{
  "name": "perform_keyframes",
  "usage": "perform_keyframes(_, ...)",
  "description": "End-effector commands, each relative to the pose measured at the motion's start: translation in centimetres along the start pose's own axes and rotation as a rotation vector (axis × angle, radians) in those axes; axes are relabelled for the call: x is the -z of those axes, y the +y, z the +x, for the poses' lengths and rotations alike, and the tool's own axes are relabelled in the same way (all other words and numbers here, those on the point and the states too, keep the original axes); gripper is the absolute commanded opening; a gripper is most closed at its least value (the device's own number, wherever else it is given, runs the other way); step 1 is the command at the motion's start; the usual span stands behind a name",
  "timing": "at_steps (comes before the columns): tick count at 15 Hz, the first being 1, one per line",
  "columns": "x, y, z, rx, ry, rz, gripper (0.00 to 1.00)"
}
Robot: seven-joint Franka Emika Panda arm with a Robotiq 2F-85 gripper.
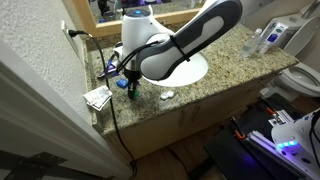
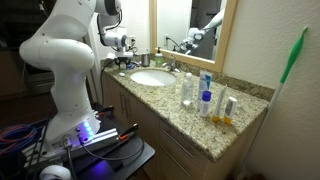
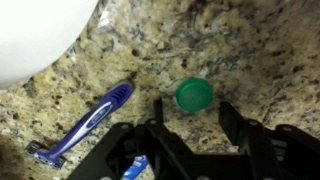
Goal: Place the green lid on the white object
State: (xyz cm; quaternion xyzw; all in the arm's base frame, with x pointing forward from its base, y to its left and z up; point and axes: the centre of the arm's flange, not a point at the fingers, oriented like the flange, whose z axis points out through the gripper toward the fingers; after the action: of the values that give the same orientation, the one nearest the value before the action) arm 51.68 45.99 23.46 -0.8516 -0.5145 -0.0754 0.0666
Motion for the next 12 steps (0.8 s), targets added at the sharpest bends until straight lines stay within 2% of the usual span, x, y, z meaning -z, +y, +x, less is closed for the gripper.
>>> perform_keyframes(1,-0.4,-0.19,0.3,-0.028,-0.083,0.042,0.91)
perform_keyframes(2,-0.42,-0.23,0.22,-0.032,-0.102,0.052,0.98)
perform_keyframes(4,-0.48,-0.28,0.1,-0.043,-0.127,0.055,1.0)
perform_keyframes(5,-0.57,-0.23,0.1,-0.05,-0.133,0.053,0.69)
perform_keyframes(6,-0.61,-0.14,0.15,-0.056,-0.132,0.045,0.72)
perform_keyframes(7,-0.64,-0.1,0.2,-0.058,-0.124,0.045,0.71)
perform_keyframes(12,-0.36,0.17,0.59,-0.071,-0.11,0.044,0.36)
